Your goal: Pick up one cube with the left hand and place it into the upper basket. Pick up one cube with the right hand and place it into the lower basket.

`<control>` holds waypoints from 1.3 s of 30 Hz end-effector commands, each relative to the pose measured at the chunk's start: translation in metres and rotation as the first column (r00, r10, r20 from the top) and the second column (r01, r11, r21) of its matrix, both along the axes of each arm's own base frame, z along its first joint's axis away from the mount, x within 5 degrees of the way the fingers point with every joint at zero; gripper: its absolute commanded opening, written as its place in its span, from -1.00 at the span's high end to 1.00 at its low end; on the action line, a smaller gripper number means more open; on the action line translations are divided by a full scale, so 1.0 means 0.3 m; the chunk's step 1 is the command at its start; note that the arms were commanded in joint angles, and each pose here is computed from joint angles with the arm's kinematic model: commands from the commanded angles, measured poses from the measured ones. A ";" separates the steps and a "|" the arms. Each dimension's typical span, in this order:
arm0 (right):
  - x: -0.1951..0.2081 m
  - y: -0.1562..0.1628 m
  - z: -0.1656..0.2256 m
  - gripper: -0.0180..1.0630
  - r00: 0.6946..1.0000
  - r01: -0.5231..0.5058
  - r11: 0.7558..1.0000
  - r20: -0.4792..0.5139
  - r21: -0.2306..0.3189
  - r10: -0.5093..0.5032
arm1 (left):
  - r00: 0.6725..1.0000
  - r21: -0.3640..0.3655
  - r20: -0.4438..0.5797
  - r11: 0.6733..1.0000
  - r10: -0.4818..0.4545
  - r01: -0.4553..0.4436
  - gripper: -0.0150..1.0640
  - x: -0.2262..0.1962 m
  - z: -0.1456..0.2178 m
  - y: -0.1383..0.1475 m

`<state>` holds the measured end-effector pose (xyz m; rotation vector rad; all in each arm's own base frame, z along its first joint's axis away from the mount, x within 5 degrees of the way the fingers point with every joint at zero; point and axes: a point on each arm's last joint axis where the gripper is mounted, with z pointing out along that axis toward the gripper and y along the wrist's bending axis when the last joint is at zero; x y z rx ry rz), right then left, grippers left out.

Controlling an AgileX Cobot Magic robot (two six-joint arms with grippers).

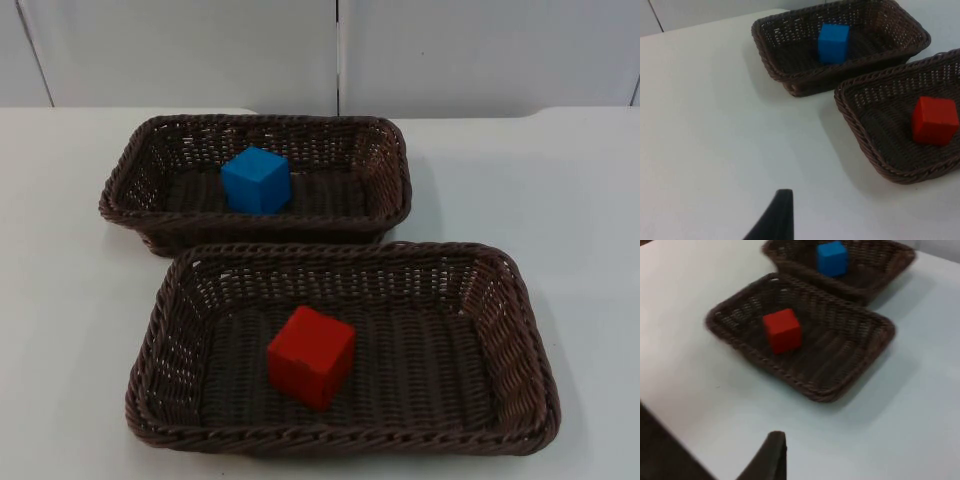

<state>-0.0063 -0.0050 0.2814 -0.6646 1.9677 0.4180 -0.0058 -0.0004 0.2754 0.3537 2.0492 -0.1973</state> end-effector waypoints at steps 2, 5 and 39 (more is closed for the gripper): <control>0.000 0.005 -0.004 -0.98 0.994 0.105 0.994 0.001 0.009 -0.105 | 1.000 0.006 0.013 1.000 0.016 -0.016 -0.98 0.003 -0.001 0.004; -0.001 0.006 -0.004 -0.98 0.986 0.170 0.985 0.001 0.009 -0.170 | 1.000 0.006 0.013 1.000 0.016 -0.016 -0.98 0.003 -0.001 0.004; -0.003 0.016 -0.004 -0.98 0.829 0.560 0.829 0.001 0.009 -0.560 | 0.980 0.007 0.014 0.980 0.200 -0.200 -0.98 0.002 -0.001 0.001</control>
